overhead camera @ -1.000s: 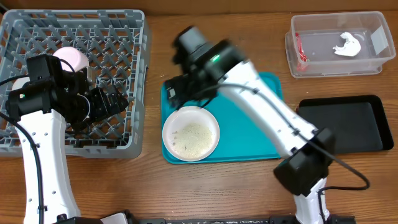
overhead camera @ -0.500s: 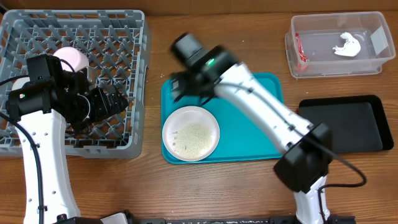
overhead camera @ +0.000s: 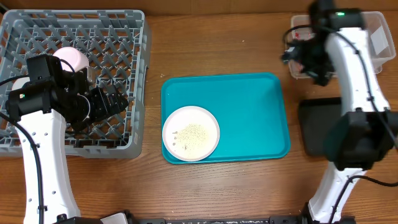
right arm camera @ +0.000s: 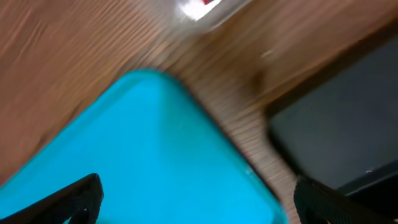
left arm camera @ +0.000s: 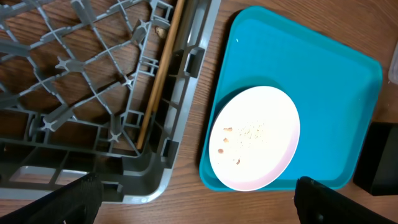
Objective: Sort waste into correct bins and load items into the dishwasher
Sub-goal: 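Raise the right gripper and park it above the bin, then move the left gripper from the rack to the white plate's rim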
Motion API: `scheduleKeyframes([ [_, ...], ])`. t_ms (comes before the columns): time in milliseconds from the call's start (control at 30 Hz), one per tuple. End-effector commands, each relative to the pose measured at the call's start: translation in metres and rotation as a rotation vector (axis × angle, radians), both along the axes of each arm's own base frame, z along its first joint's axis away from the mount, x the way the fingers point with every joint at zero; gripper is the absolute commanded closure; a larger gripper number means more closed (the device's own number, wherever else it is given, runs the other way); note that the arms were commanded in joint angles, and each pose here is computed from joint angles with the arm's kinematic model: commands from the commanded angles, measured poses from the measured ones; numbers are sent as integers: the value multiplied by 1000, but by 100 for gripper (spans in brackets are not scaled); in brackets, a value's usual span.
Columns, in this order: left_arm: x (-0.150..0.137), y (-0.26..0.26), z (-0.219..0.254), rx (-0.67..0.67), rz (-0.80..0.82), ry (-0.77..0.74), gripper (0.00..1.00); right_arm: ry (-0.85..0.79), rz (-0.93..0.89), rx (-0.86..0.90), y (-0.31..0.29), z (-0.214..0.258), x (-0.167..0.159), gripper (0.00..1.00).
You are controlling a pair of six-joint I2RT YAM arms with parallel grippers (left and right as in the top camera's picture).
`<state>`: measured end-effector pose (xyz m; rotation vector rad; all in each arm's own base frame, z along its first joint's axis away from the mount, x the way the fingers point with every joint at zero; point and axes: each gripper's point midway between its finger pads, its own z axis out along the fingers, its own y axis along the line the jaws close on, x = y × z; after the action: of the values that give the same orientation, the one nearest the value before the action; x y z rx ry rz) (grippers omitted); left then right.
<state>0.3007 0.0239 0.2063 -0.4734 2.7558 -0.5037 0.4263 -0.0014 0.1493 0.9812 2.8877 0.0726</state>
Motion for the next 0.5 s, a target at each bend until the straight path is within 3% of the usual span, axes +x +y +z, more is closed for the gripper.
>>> scheduleKeyframes([
  [0, 0, 0, 0, 1, 6, -1, 0, -20, -89, 19, -35, 4, 1, 0],
  [300, 18, 2, 7, -10, 29, -74, 0, -26, -220, 54, -87, 4, -6, 0],
  [400, 8, -33, 18, -286, 147, 16, 0, -26, -225, 54, -89, 4, -7, 0],
  [467, 0, -57, 26, -418, 131, 67, 0, -27, -225, 54, -89, 4, -7, 0],
])
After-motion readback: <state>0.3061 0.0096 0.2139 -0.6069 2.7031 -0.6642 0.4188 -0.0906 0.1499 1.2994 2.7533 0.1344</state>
